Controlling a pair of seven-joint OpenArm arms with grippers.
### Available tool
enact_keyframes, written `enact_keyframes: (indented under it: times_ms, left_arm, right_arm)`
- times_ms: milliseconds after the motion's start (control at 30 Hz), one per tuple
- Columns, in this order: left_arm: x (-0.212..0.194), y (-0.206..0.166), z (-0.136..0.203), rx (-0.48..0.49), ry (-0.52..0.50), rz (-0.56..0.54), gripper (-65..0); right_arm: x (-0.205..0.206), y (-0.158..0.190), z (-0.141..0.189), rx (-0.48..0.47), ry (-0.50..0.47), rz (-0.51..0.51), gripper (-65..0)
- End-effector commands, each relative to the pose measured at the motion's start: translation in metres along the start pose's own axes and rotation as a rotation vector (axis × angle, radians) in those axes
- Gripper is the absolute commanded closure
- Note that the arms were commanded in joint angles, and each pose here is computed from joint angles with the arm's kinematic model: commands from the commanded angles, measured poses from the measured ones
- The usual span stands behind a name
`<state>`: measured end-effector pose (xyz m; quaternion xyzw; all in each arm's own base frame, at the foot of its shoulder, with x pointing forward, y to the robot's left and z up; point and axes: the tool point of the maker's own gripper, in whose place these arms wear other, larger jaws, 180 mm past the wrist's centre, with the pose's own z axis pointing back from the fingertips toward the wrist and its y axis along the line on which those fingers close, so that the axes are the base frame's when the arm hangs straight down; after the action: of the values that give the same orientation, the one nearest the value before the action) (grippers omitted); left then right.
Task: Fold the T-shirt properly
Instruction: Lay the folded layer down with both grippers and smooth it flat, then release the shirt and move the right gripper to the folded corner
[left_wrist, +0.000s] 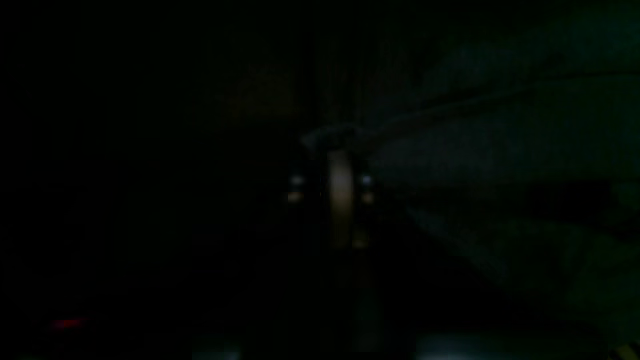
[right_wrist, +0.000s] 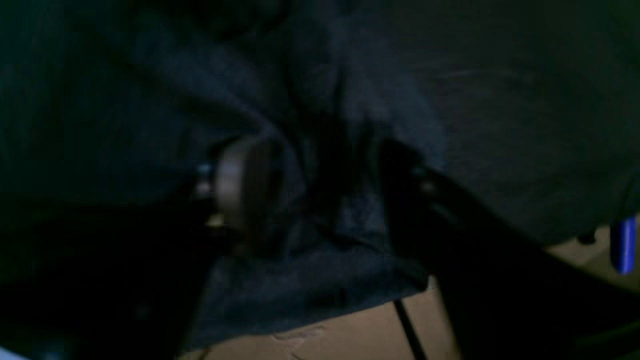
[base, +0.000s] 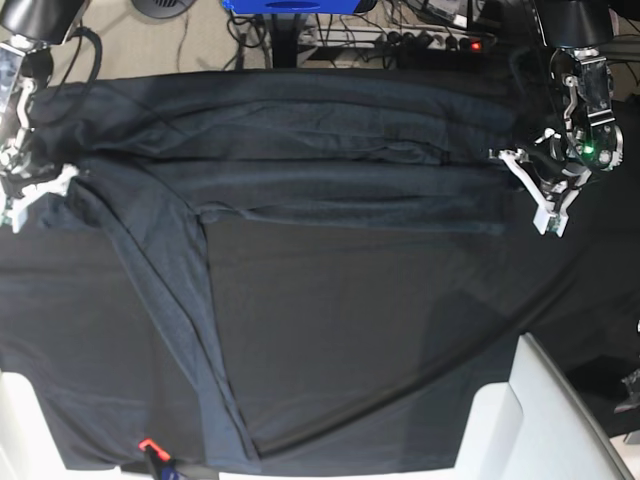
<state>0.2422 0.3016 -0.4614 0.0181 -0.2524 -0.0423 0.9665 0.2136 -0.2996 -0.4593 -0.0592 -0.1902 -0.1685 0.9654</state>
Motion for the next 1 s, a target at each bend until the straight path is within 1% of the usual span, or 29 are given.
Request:
enact_keyframes:
  times_ms: [0,67,133,200,233,300,333,367,400,433,467,500,533,567,600,633,667,767,867,967]
  left_arm:
    - [0.019,0.010,0.008,0.024,-0.055,-0.015,-21.2]
    - [0.031,0.009,0.014,0.029,-0.089,-0.033,-35.7]
    - [0.043,0.008,0.021,0.035,-0.122,-0.051,-47.9]
    - [0.055,0.006,0.028,0.042,-0.155,-0.069,-54.8]
    - [0.059,0.005,0.031,0.043,-0.168,-0.076,-56.1]
    - [0.066,0.002,0.036,0.043,-0.192,-0.085,-56.3]
    - [0.067,-0.003,0.035,0.035,-0.199,-0.077,-56.1]
    - [0.067,-0.004,0.035,0.034,-0.206,-0.065,-55.8]
    - [0.067,-0.003,0.035,0.037,-0.213,-0.036,-52.7]
    - [0.065,-0.004,0.034,0.035,-0.215,-0.011,-44.9]
    - [0.062,-0.006,0.031,0.033,-0.211,0.010,-33.2]
    - [0.060,-0.008,0.028,0.026,-0.205,0.021,-19.6]
    - [0.060,-0.010,0.026,0.018,-0.205,0.030,-4.4]
    - [0.061,-0.012,0.022,0.012,-0.204,0.041,0.0]
    - [0.060,-0.012,0.019,0.009,-0.197,0.048,0.0]
    - [0.057,-0.012,0.015,0.004,-0.183,0.058,0.0]
    - [0.052,-0.011,0.012,0.003,-0.170,0.063,0.0]
    - [0.054,-0.010,0.007,0.000,-0.164,0.078,0.0]
    - [0.045,-0.007,0.000,-0.004,-0.134,0.097,0.0]
    - [0.045,-0.009,-0.003,-0.010,-0.129,0.102,0.0]
  right_arm:
    - [0.021,-0.003,0.007,-0.009,-0.059,-0.009,-40.8]
    - [0.030,-0.003,0.013,-0.011,-0.091,-0.005,-41.1]
    - [0.043,-0.001,0.024,-0.012,-0.140,0.003,-41.1]
    - [0.054,0.010,0.034,0.007,-0.201,0.007,-41.1]
    - [0.060,0.015,0.040,0.013,-0.235,0.013,-41.1]
    - [0.066,0.018,0.045,0.018,-0.273,0.028,-40.2]
    - [0.066,0.025,0.043,0.035,-0.275,0.053,-37.7]
    - [0.064,0.032,0.040,0.054,-0.269,0.080,-33.2]
    - [0.062,0.036,0.036,0.069,-0.261,0.102,-25.7]
    - [0.065,0.040,0.032,0.083,-0.265,0.106,-16.7]
    - [0.067,0.042,0.028,0.089,-0.261,0.105,-6.5]
    - [0.064,0.042,0.022,0.094,-0.245,0.098,0.0]
    - [0.062,0.043,0.016,0.098,-0.224,0.091,0.0]
    - [0.063,0.044,0.010,0.105,-0.212,0.081,-2.9]
    - [0.062,0.046,0.005,0.111,-0.198,0.074,-3.8]
    - [0.062,0.045,0.001,0.112,-0.187,0.067,-2.4]
    - [0.065,0.039,-0.001,0.102,-0.191,0.059,-1.1]
    - [0.072,0.031,-0.010,0.095,-0.201,0.039,-0.3]
    - [0.076,0.014,-0.022,0.071,-0.177,0.030,-0.2]
    - [0.079,0.000,-0.034,0.055,-0.171,0.017,-0.2]
